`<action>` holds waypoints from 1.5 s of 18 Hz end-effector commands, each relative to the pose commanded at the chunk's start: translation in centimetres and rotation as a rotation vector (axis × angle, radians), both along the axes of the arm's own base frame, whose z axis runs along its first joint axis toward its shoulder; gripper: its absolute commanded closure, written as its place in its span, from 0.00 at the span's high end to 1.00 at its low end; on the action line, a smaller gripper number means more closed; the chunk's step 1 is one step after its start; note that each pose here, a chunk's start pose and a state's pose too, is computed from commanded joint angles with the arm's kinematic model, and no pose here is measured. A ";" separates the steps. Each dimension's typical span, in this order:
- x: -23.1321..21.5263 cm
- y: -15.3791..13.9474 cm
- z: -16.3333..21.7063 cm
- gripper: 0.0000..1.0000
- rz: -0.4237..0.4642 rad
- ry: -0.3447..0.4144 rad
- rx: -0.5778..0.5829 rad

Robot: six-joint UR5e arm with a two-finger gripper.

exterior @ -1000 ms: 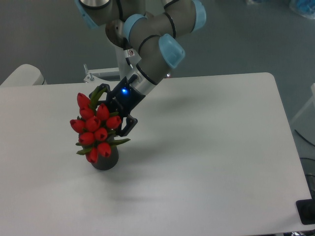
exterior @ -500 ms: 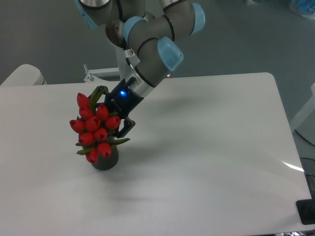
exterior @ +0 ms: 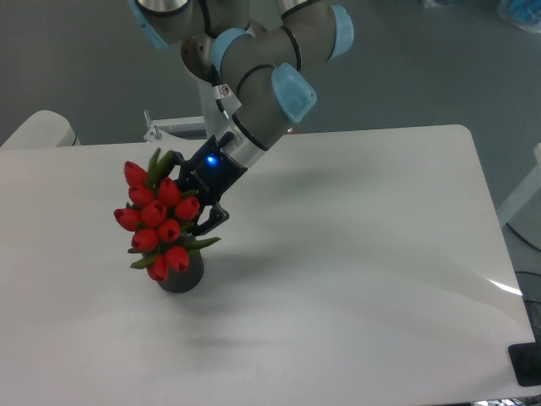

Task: Pick up the flowers from the vase
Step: 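Close the gripper on the tulip stems, then lift the gripped tulips straight up out of the black vase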

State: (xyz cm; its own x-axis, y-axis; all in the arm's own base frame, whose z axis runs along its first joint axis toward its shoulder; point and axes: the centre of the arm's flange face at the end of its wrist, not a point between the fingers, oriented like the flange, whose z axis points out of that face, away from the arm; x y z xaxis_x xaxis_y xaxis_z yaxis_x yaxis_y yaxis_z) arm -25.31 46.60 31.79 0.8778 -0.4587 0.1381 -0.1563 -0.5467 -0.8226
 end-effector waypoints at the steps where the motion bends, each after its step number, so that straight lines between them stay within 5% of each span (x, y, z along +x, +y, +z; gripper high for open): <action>1: 0.0 0.0 0.1 0.49 0.000 0.001 0.001; 14: -0.5 -0.2 1.6 0.40 0.023 -0.004 0.022; 27: -0.4 -0.3 7.4 0.32 0.109 -0.068 0.049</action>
State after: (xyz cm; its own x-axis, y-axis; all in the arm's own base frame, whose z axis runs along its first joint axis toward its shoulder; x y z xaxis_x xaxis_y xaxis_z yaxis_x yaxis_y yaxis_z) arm -25.66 46.34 39.18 0.9120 -0.3691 0.1787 -0.0412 -0.5159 -0.8556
